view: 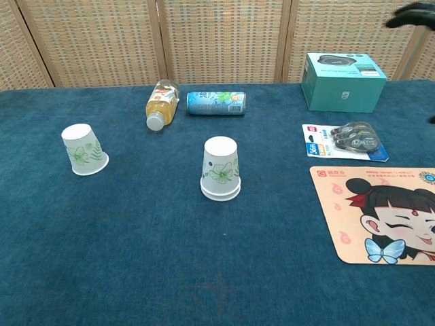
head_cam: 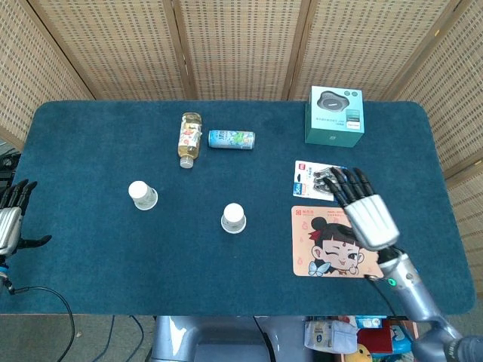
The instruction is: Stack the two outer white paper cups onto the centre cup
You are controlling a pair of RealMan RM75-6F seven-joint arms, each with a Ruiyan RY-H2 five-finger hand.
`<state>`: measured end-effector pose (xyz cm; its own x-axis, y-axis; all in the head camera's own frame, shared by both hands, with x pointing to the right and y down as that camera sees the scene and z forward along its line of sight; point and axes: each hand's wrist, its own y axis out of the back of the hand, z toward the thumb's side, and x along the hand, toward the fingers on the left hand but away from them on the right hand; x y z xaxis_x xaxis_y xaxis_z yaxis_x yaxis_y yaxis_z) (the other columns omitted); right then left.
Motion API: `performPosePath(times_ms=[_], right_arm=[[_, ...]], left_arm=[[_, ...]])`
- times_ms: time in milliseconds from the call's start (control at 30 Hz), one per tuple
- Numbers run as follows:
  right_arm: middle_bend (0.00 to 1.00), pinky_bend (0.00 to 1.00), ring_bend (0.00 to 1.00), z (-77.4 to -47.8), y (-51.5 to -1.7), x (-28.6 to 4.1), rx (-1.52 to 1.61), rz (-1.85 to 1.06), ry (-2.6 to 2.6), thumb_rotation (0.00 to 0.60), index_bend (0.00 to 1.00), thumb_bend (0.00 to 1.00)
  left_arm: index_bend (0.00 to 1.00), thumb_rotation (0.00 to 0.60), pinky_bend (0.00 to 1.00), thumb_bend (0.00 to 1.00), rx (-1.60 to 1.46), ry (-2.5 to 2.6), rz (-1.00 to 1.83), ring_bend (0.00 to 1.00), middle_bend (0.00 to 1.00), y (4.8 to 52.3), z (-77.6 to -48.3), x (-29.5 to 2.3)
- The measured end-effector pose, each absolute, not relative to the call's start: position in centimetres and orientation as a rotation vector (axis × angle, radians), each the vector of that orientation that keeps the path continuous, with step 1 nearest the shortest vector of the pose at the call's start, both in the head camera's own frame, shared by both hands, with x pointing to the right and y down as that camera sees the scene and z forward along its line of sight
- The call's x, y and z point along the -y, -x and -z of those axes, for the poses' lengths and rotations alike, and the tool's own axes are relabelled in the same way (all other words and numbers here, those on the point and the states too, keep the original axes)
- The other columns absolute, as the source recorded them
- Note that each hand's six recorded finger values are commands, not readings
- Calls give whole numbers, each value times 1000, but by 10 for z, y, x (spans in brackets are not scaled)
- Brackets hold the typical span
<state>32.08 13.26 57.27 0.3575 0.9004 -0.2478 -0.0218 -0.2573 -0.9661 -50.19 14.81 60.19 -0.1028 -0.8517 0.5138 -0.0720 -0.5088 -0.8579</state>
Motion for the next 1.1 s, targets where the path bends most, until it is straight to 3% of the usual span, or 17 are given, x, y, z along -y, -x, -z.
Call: performPosePath(times_ms=[100,300,633,733,833,900,1100], right_arm=[[0,0,0,-566,-359,-154,868,-1121,1509,600,0,0],[0,0,0,-563,-388,-181,958,-1154,1478,600,0,0],[0,0,0,-557,-409,-181,1050,-1167,1472,600,0,0],[0,0,0,-557,-412,-180,1052,-1174,1465,600,0,0],[0,0,0,-556,-414,-178,1057,-1180,1460,600,0,0],[0,0,0,-555,-416,-178,1063,-1182,1458,600,0,0],[0,0,0,-553,-416,-178,1067,-1180,1458,600,0,0]], left_arm=[[0,600,0,49,-992,1594,1648,0,0,493,-608,-135],[0,600,0,50,-890,1662,1605,0,0,470,-625,-108],[0,600,0,50,-812,1768,1535,0,0,430,-668,-59],[0,600,51,50,-792,1821,1507,12,13,409,-682,-48],[36,600,187,49,-756,1846,1497,102,103,395,-694,-43],[127,600,260,50,-731,1859,1500,187,187,388,-700,-41],[312,600,375,50,-672,1880,1496,340,361,368,-715,-37]])
